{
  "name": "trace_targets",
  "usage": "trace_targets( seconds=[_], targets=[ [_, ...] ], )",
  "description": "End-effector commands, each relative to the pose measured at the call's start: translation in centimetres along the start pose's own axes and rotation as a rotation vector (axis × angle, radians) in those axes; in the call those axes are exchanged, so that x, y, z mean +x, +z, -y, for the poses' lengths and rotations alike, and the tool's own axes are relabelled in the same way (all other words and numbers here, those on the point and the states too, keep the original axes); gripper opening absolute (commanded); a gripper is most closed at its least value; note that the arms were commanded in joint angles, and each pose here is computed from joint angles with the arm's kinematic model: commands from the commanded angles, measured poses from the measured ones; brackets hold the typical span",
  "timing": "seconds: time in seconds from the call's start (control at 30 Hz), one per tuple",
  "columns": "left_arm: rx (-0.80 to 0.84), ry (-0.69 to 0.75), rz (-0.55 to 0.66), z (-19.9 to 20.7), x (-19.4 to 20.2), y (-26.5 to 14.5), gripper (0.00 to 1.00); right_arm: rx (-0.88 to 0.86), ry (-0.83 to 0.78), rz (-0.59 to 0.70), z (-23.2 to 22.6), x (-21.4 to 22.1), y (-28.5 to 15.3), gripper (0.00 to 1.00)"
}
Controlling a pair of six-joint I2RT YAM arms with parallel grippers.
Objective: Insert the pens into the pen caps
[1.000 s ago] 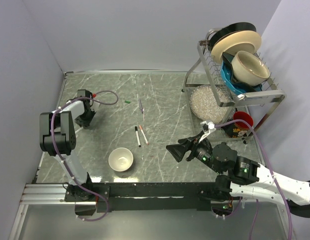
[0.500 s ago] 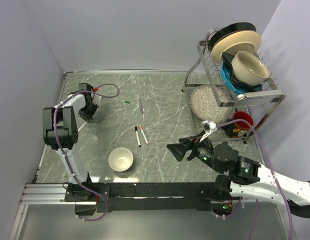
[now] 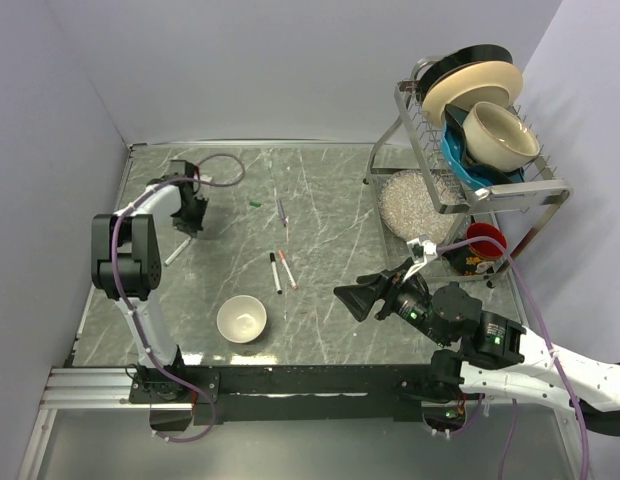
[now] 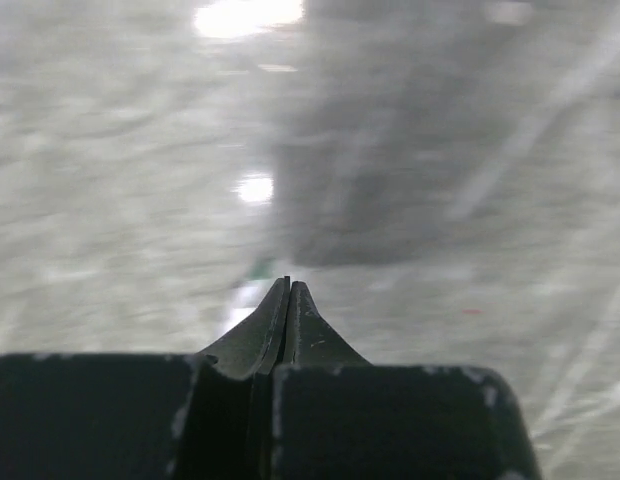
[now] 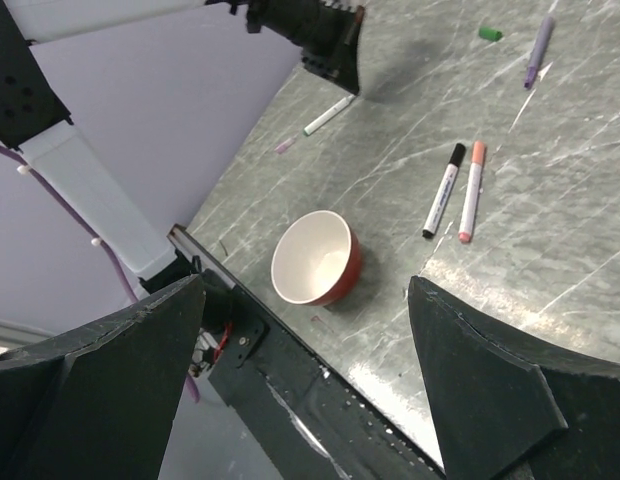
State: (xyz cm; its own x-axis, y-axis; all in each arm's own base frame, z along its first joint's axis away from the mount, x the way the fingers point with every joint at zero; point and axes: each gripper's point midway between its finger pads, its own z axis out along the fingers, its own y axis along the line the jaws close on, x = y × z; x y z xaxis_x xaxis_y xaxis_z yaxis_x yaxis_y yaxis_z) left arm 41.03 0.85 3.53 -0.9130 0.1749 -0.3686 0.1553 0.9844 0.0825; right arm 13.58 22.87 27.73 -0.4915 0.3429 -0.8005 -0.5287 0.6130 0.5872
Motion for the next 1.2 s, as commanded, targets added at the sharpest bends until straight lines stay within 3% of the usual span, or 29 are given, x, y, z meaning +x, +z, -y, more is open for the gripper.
trace_targets(
  seconds=[0.0,0.13,0.23,0.47,0.7,0.83,1.17],
  targets=[
    [0.059,-0.005,0.048,3.7,-0.7,-0.8,0.01,-0.04,0.056,0.031,-1.7,-1.9,-0.3,0.9],
    [0.041,0.028,0.085,3.4,-1.4,-2.0,0.06,-0.052,0.082,0.016,-2.0,-1.5,-0.2,0.9],
    [-0.011,0.066,0.146,2.3,-2.3,-3.8,0.18,-0.067,0.098,0.009,-2.4,-1.3,-0.1,0.9],
    [-0.164,0.292,0.109,-1.2,1.5,-4.8,0.18,-0.071,0.076,-0.04,-2.9,-0.6,0.4,0.9],
    [-0.168,0.275,0.107,-2.4,3.2,-4.8,0.28,-0.056,0.036,-0.088,-3.1,-0.2,0.9,0.92],
    [-0.157,0.271,0.131,-2.7,2.7,-4.7,0.43,-0.048,0.021,-0.083,-3.1,-0.5,0.8,0.94],
    [-0.139,0.209,-0.002,-4.3,4.2,-1.1,0.37,-0.028,0.012,-0.06,-2.6,-0.9,0.7,0.95]
  ],
)
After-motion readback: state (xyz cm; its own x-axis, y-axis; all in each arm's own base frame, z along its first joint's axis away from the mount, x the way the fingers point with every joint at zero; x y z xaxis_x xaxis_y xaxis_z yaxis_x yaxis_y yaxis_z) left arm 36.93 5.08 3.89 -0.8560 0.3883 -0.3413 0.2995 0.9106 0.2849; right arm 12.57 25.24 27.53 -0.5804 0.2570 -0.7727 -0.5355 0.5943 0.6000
